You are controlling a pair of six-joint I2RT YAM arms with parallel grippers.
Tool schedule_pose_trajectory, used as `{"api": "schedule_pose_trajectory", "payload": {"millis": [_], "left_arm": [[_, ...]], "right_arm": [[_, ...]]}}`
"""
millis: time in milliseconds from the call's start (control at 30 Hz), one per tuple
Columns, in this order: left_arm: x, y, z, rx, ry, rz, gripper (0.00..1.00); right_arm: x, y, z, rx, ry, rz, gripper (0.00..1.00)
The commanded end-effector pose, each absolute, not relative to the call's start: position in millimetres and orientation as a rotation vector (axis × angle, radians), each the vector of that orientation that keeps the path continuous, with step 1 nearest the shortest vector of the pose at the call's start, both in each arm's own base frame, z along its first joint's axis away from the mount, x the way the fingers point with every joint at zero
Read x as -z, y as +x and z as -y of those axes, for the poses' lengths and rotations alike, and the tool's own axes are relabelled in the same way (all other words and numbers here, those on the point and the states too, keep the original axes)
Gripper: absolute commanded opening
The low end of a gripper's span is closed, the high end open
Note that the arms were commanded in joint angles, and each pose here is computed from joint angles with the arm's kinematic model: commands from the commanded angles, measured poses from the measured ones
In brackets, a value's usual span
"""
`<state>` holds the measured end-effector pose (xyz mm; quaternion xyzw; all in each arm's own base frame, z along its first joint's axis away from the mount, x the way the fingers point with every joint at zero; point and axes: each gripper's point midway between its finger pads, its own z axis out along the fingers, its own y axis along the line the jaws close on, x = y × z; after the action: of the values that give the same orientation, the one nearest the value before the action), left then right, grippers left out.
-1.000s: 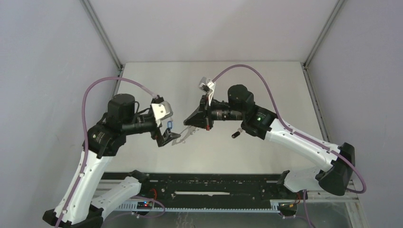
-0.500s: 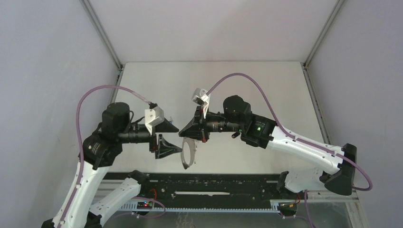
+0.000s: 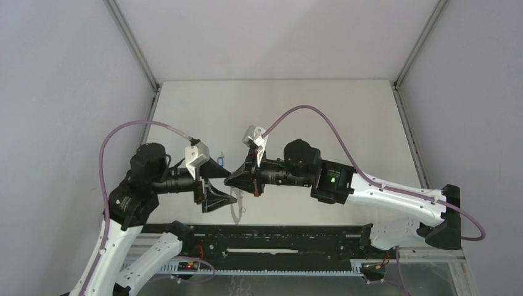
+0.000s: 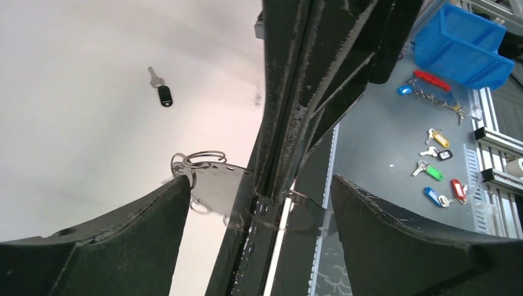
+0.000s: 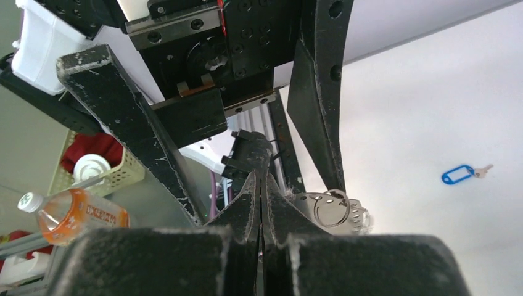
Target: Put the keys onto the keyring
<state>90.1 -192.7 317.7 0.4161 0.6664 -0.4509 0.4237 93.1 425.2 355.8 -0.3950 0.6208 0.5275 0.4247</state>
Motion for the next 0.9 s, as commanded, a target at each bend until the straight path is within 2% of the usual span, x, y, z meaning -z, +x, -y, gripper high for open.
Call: {"api": "schedule_pose_trajectory", "payload": {"millis": [0, 300, 433, 600, 733, 867], "left_arm": [[-319, 85, 194, 1.161, 1.032, -1.654, 0.86], [-319, 82, 197, 1.208, 1.024, -1.66, 0.73], [-313, 86, 195, 1.181, 1.02, -1.687, 0.55], [-310, 83, 190, 1.135, 1.051, -1.68, 0.5], [-311, 80, 191, 1.145, 1.062, -1.667, 0.39], [-317, 78, 192, 1.167, 1.068, -1.654, 0.37]], "right_arm": [[-397, 96, -417, -1.293, -0.882, -1.426, 0.0], [-397, 97, -420, -1.145, -0.799, -1.428, 0.0], [-396, 103, -415, -1.061, -0.753, -1.439, 0.0], [-399, 105, -410, -1.054, -0.727, -1.444, 0.0], [-402, 103, -410, -1.067, -0.723, -1.44, 0.0], [-400, 98, -413, -1.09, -0.733, -1.445, 0.0]]}}
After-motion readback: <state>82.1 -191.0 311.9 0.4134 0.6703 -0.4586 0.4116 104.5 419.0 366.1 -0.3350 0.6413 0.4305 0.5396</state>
